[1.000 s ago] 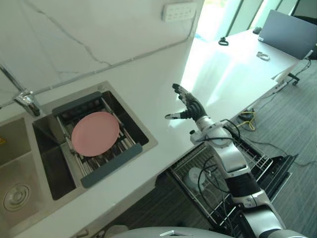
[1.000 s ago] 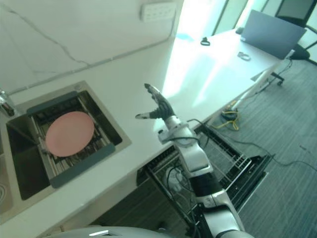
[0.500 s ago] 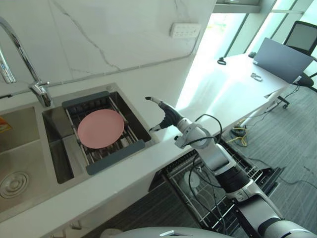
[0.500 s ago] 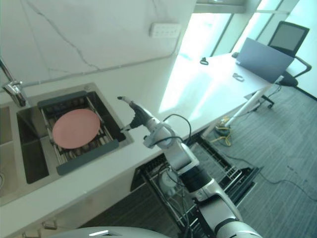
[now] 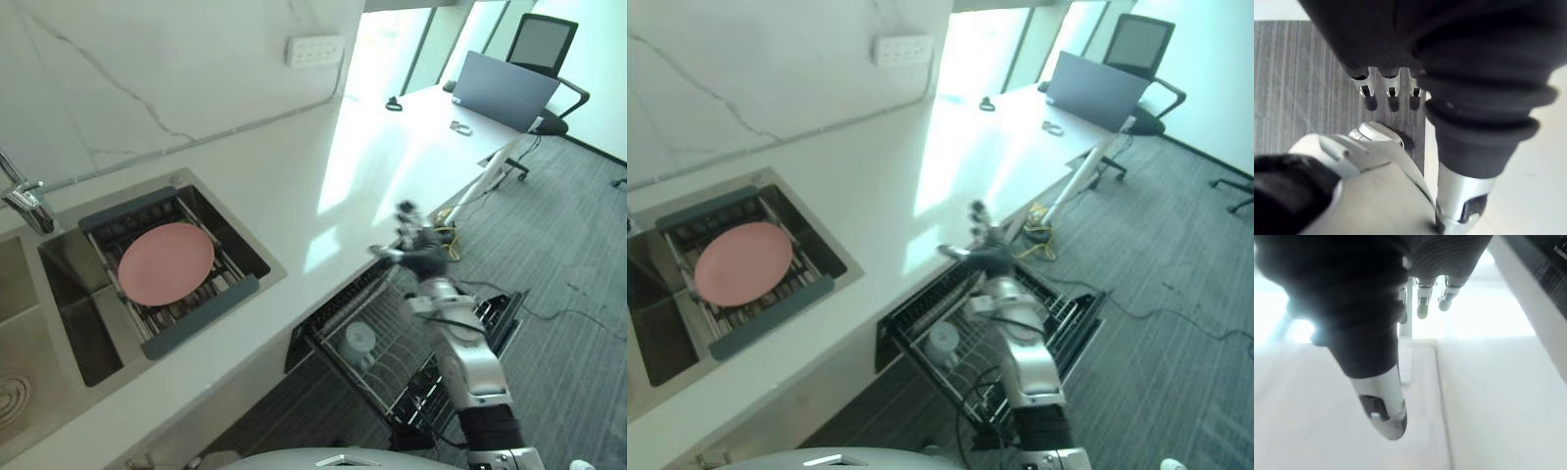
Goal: Walk over to the sink, pick up the cup, carry it to the dishwasher, place the cup inside the dishwasher, then close the dishwasher door
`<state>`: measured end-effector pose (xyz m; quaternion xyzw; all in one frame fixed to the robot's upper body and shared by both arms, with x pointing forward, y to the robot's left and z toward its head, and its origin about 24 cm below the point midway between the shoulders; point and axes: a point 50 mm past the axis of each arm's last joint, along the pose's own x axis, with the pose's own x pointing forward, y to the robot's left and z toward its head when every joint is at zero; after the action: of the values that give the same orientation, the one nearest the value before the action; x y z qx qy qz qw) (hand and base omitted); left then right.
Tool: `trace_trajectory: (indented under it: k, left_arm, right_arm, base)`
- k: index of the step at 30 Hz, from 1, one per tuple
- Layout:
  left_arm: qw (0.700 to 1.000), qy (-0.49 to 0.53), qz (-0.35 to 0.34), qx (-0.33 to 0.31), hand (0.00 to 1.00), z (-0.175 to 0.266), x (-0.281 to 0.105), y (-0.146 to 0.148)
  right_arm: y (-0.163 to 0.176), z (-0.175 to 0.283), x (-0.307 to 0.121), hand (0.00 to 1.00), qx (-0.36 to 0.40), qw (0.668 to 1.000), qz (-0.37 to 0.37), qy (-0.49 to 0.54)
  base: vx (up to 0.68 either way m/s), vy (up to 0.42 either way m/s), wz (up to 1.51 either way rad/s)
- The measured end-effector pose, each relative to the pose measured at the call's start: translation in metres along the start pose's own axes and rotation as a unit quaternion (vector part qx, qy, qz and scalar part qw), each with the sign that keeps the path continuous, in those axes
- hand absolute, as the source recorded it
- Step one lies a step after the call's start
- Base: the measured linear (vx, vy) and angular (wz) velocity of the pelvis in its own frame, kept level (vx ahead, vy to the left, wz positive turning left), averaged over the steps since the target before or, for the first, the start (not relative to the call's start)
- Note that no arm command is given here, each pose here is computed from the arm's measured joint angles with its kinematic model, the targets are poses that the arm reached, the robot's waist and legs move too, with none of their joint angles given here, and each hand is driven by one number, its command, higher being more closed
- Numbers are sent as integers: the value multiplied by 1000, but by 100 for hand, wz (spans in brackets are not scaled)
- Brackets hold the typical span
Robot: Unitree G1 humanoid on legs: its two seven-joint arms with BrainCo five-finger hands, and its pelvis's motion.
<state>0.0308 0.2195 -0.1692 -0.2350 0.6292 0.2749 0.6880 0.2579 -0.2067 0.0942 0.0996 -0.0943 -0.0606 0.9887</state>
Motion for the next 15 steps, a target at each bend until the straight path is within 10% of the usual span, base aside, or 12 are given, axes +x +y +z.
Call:
trace_trajectory:
  k: [15]
  left_arm:
    - [997, 33, -4, 63, 0, -24, 1, 10]
  right_arm:
    - [-41, 28, -2, 0, 14, 988, -142, -63]
  base:
    - [38, 60, 66]
